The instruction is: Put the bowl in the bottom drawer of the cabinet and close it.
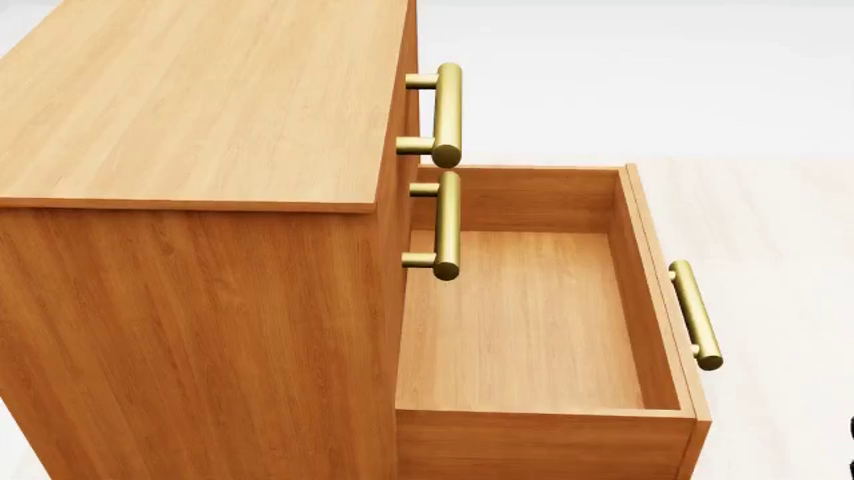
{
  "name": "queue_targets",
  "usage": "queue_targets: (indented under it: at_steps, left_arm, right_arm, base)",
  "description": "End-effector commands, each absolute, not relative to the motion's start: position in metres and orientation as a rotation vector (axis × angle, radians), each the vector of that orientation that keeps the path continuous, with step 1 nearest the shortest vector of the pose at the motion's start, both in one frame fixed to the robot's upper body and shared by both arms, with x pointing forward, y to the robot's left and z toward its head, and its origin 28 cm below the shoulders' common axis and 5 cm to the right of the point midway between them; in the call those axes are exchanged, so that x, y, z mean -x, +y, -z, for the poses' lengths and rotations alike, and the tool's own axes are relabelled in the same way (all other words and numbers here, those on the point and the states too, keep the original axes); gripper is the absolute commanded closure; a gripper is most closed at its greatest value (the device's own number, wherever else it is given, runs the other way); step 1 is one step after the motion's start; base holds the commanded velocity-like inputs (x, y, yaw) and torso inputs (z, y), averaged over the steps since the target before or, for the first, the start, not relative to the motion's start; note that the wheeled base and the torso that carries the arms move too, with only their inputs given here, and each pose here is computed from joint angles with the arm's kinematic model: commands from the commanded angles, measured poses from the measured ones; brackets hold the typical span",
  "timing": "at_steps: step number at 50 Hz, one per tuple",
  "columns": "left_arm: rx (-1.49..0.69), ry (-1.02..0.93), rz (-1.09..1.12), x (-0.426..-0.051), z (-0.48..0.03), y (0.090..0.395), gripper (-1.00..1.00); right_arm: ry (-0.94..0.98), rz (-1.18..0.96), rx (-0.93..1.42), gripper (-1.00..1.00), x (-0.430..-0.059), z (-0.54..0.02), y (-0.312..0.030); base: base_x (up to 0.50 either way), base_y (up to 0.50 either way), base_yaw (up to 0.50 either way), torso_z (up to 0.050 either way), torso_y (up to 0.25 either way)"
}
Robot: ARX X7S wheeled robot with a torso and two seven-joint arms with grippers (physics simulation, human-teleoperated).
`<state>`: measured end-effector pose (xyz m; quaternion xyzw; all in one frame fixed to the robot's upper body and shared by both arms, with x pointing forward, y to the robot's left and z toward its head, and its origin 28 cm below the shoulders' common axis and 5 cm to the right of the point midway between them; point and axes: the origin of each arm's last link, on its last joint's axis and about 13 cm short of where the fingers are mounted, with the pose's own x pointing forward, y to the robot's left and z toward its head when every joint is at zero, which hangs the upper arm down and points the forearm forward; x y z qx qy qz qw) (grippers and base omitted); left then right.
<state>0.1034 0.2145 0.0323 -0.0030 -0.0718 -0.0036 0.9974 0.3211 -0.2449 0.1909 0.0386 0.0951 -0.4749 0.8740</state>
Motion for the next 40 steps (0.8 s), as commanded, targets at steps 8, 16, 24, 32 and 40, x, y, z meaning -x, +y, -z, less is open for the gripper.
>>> queue_targets:
  at_steps: [8,16,24,32,40]
  left_arm:
    - [0.006,-0.144,0.006,-0.104,-0.033,0.215,-1.00]
    - [0.004,-0.145,0.006,-0.102,-0.035,0.214,-1.00]
    - [0.001,-0.147,0.006,-0.103,-0.033,0.214,-1.00]
    - [0.001,-0.148,0.006,-0.100,-0.033,0.213,-1.00]
    - [0.000,-0.148,0.007,-0.098,-0.032,0.213,-1.00]
  right_arm:
    - [0.122,0.898,-0.048,1.00,-0.349,-0.235,-0.236]
    - [0.136,0.854,-0.053,1.00,-0.361,-0.242,-0.234]
    - [0.147,0.798,-0.053,1.00,-0.372,-0.250,-0.229]
    - [0.154,0.755,-0.038,1.00,-0.380,-0.260,-0.224]
    - [0.177,0.730,-0.055,1.00,-0.382,-0.262,-0.220]
  base:
    - [0.00,0.00,0.00,0.000,0.000]
    - [0.00,0.00,0.00,0.000,0.000]
    - [0.00,0.00,0.00,0.000,0.000]
    - [0.00,0.00,0.00,0.000,0.000]
    - [0.00,0.00,0.00,0.000,0.000]
